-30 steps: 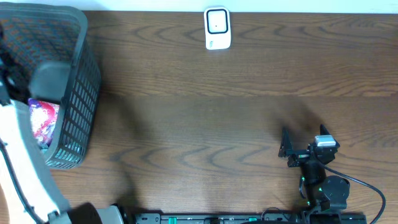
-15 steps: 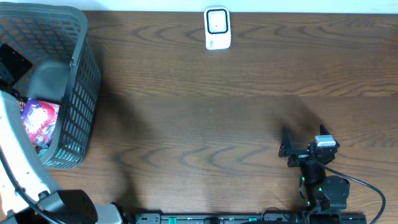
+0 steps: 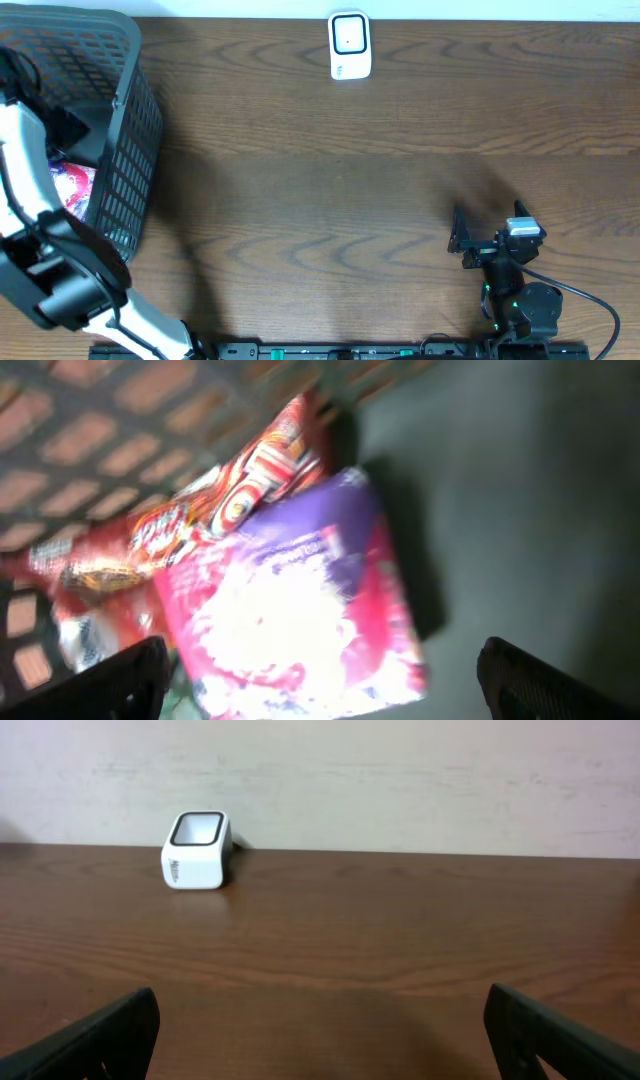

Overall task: Scan the item barcode
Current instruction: 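Reach the left gripper into the basket and grasp the purple snack bag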

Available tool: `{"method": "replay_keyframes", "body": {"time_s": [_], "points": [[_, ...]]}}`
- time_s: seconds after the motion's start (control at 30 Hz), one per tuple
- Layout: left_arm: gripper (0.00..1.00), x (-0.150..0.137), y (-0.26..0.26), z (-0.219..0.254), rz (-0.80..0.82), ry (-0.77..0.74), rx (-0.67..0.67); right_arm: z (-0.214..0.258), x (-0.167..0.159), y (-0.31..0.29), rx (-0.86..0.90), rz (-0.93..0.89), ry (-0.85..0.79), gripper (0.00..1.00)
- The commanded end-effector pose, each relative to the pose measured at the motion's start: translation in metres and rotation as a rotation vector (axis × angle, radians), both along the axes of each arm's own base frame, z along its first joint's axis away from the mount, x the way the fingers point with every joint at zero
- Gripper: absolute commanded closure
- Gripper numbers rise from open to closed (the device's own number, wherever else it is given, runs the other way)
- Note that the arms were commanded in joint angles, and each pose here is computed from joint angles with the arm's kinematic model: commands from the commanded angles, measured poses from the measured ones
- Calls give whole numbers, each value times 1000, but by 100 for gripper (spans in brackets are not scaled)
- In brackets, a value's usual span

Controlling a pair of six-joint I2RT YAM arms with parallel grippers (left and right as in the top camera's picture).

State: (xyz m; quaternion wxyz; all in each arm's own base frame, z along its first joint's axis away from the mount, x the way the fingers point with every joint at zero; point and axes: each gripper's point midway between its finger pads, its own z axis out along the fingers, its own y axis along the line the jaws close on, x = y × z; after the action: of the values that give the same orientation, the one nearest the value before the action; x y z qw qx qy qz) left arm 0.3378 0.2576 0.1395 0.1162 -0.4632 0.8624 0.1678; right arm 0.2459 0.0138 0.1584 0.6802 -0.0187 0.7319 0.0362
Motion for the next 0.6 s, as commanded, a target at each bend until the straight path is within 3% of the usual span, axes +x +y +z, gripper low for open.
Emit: {"method": "replay_keyframes", "body": {"time_s": [0.0, 0.27, 0.47, 0.5, 0.57], "points": [[2, -11, 12, -10, 112, 48, 58, -1, 0, 1, 14, 3, 1, 1], [2, 12, 1, -61, 49, 53, -72, -1, 0, 1, 14, 3, 1, 1], [0, 7, -2, -83, 51, 110, -104, -1, 0, 1, 14, 3, 1, 1], [4, 6, -3, -84, 51, 117, -108, -1, 0, 1, 14, 3, 1, 1], [23, 3, -4, -86, 51, 131, -115, -1, 0, 1, 14, 3, 1, 1]]}}
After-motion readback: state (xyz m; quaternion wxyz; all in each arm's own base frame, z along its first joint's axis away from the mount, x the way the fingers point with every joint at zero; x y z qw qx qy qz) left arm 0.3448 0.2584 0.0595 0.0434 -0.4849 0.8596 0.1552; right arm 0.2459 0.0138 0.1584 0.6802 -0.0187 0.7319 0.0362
